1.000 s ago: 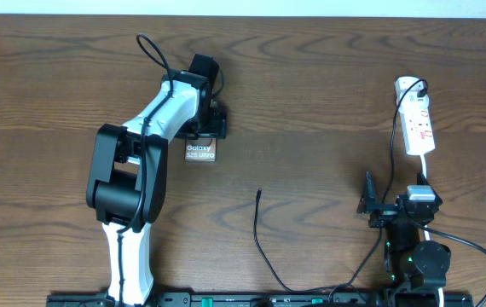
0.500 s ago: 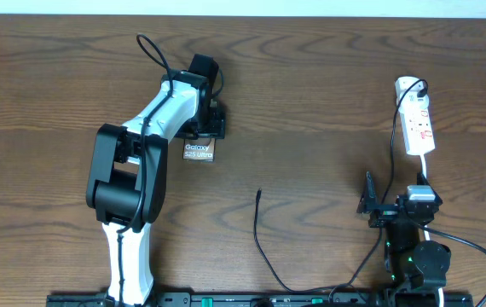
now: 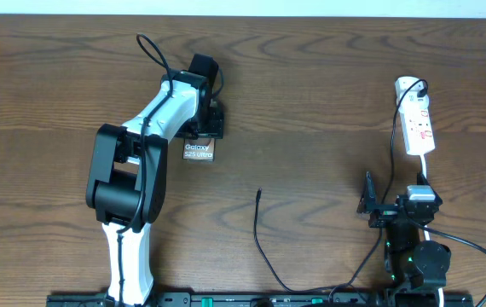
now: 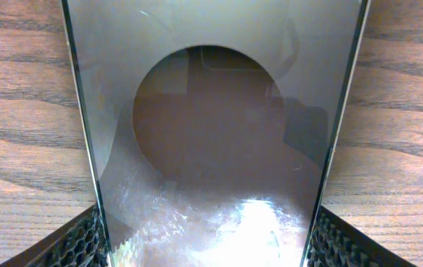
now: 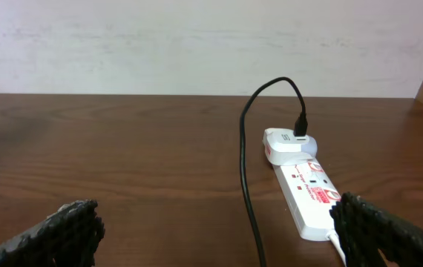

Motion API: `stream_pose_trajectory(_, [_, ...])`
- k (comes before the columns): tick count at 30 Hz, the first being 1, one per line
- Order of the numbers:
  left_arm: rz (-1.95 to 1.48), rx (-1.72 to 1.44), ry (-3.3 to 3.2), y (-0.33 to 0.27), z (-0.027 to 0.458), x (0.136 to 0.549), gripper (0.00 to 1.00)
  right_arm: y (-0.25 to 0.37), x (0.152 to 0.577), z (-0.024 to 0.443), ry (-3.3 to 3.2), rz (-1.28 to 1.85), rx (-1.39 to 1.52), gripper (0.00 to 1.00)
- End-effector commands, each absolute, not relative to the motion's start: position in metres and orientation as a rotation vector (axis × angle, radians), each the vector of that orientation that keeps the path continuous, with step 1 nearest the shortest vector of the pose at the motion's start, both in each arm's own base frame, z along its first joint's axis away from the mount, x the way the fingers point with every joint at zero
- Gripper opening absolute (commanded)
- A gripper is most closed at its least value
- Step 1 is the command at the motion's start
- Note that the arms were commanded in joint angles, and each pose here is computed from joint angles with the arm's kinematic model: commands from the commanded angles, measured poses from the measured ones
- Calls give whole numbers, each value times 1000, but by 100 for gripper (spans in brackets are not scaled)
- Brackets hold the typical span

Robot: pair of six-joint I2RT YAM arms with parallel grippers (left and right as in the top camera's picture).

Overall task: Plug charger to phone and switch on socket
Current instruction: 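Close the left gripper on the phone's sides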

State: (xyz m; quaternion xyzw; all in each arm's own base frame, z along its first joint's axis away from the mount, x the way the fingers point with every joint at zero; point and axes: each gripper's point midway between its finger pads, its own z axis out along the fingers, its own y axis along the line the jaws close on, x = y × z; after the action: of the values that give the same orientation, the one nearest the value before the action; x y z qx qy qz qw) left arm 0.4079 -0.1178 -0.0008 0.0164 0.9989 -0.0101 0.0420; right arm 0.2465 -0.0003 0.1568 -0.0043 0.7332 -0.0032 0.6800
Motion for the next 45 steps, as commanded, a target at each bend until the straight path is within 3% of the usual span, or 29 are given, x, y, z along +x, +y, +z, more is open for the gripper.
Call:
stream_pose_trajectory(1, [-41, 66, 3087, -117, -11, 401, 72, 3, 246, 156, 1646, 9, -15, 99])
stream_pose_trajectory(11, [-41, 66, 3087, -117, -11, 401, 66, 3, 246, 156, 1646, 9, -15, 99])
stream_pose_trajectory(19, [-41, 66, 3087, -117, -11, 401, 51, 3, 246, 156, 1646, 9, -15, 99])
stream_pose_trajectory(31, [-41, 66, 3087, -117, -11, 401, 8, 3, 246, 156, 1646, 9, -15, 99])
stream_pose_trajectory(45, [-42, 65, 3085, -117, -9, 402, 7, 3, 246, 156, 1646, 9, -15, 99])
